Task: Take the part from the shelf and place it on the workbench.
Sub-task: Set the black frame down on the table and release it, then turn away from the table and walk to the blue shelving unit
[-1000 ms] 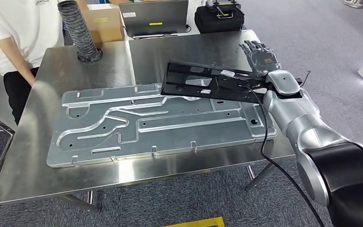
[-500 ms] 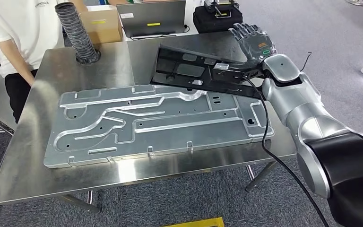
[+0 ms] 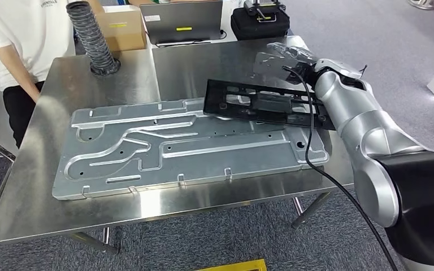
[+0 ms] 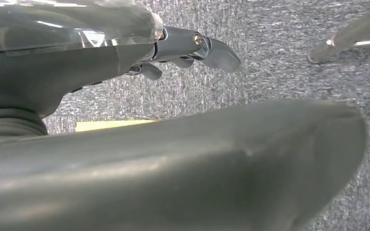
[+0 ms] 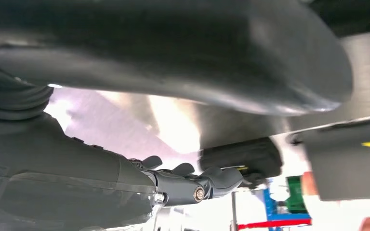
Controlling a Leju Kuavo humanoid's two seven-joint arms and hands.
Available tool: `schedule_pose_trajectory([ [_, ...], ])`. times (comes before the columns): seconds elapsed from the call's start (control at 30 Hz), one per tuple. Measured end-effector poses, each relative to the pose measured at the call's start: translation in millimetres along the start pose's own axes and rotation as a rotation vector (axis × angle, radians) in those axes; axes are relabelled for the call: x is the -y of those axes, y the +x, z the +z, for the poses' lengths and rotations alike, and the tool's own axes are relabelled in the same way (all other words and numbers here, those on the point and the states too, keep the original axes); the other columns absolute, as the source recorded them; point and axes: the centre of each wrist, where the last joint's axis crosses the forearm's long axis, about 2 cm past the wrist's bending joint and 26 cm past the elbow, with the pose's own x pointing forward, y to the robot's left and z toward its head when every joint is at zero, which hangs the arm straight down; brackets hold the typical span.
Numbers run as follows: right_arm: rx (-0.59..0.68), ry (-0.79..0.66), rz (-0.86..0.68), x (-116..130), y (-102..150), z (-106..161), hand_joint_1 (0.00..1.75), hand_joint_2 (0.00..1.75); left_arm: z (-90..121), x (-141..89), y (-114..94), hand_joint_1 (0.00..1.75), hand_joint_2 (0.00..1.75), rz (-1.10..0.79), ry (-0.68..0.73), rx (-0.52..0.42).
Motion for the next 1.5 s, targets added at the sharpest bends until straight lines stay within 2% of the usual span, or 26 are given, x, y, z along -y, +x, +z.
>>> schedule_pose_trajectory([
  [0.3,0.064,-0.045,-0.103,-0.3,-1.8,0.4,0.00,0.00,-0.1,0.7,0.3,0.00,0.00,0.000,-0.005,0.000],
  [0.47,0.120,-0.140,-0.100,-0.1,-2.5,0.5,0.00,0.00,-1.3,2.2,2.4,0.00,0.00,-0.004,-0.016,0.002],
  [0.53,0.180,-0.225,-0.116,-1.2,-3.5,0.7,0.00,0.00,-1.4,3.0,2.5,0.00,0.00,-0.004,-0.019,0.000],
  [0.6,0.295,-0.358,-0.172,-0.8,-4.1,1.5,0.00,0.00,-1.4,3.6,2.7,0.00,0.00,0.001,-0.025,0.000],
  [0.7,0.494,-0.630,-0.377,-8.5,-9.4,6.8,0.00,0.00,-0.9,4.9,1.9,0.00,0.00,0.018,-0.042,0.000],
  [0.8,0.592,-0.796,-0.522,-19.9,-14.3,20.7,0.00,0.00,0.7,6.1,-0.6,0.00,0.00,0.030,-0.051,-0.001],
  [0.9,0.673,-0.956,-0.503,-26.5,-17.8,43.9,0.00,0.00,1.2,7.2,-1.2,0.00,0.00,0.061,-0.049,-0.002],
  [1.0,0.691,-1.107,-0.383,-56.3,-28.3,88.3,0.00,0.00,4.7,11.7,-6.1,0.00,0.00,0.113,-0.031,-0.011],
  [1.1,0.722,-1.171,-0.291,-78.4,-30.2,129.6,0.00,0.00,8.8,15.4,-12.0,0.00,0.00,0.134,-0.023,-0.024],
  [1.23,0.758,-1.190,-0.230,-88.3,-28.1,158.3,0.00,0.00,9.4,18.2,-12.6,0.00,0.00,0.151,-0.019,-0.026],
  [1.37,0.719,-1.263,-0.094,-100.1,-28.0,182.7,0.00,0.00,9.6,22.0,-12.3,0.00,0.00,0.182,0.001,-0.027],
  [1.5,0.629,-1.335,0.005,-141.1,-31.8,231.4,0.00,0.00,14.9,24.8,-19.7,0.00,0.00,0.201,0.029,-0.048],
])
